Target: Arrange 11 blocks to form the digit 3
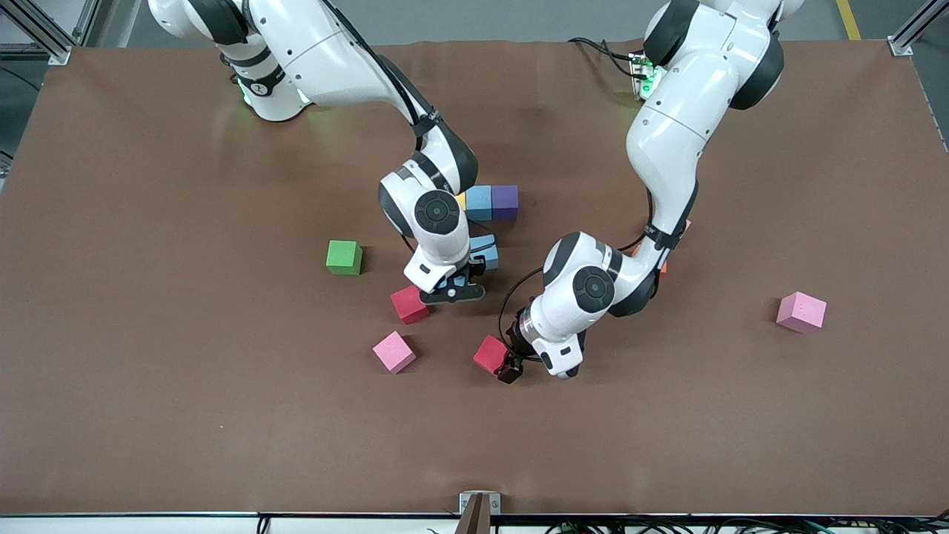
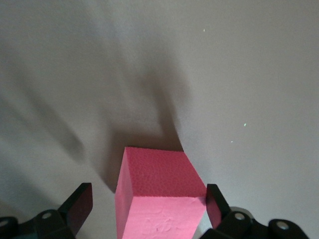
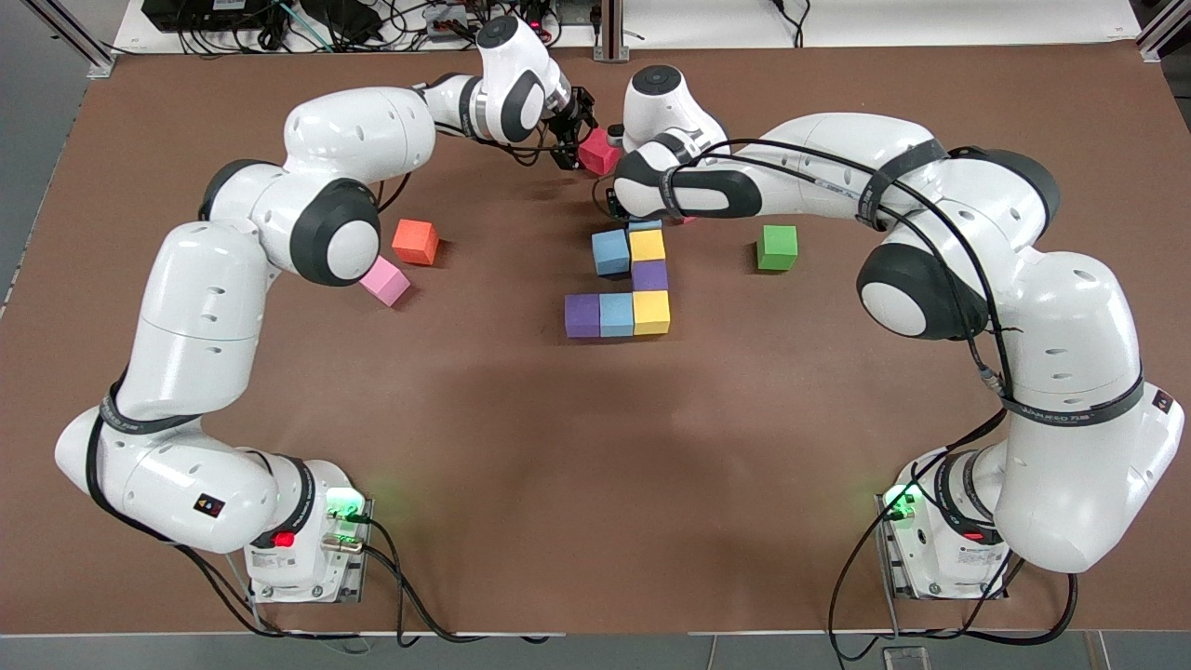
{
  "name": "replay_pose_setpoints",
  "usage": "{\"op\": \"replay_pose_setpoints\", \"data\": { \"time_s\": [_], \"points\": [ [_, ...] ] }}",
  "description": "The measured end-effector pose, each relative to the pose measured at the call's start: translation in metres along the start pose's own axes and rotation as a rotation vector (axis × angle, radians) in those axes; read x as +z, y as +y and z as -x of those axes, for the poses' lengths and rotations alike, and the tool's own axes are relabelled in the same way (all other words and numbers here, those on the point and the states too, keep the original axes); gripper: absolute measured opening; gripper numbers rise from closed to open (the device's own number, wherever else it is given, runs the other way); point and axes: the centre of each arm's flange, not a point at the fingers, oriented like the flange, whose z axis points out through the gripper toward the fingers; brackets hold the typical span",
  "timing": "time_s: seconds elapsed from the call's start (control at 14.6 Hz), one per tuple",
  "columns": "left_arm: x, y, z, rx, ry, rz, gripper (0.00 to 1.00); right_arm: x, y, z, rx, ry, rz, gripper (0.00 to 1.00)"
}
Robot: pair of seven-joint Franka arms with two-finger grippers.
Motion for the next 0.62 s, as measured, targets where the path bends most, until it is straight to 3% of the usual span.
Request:
{"op": "replay_pose_setpoints", "data": {
  "time_s": [0.62],
  "points": [
    [-0.0082,0.0084,0.004,0.004,-0.007,0.03,1.0,0.005,-0.0039,0.0039,-0.008,-0.006,0.005,0.61]
  ]
}}
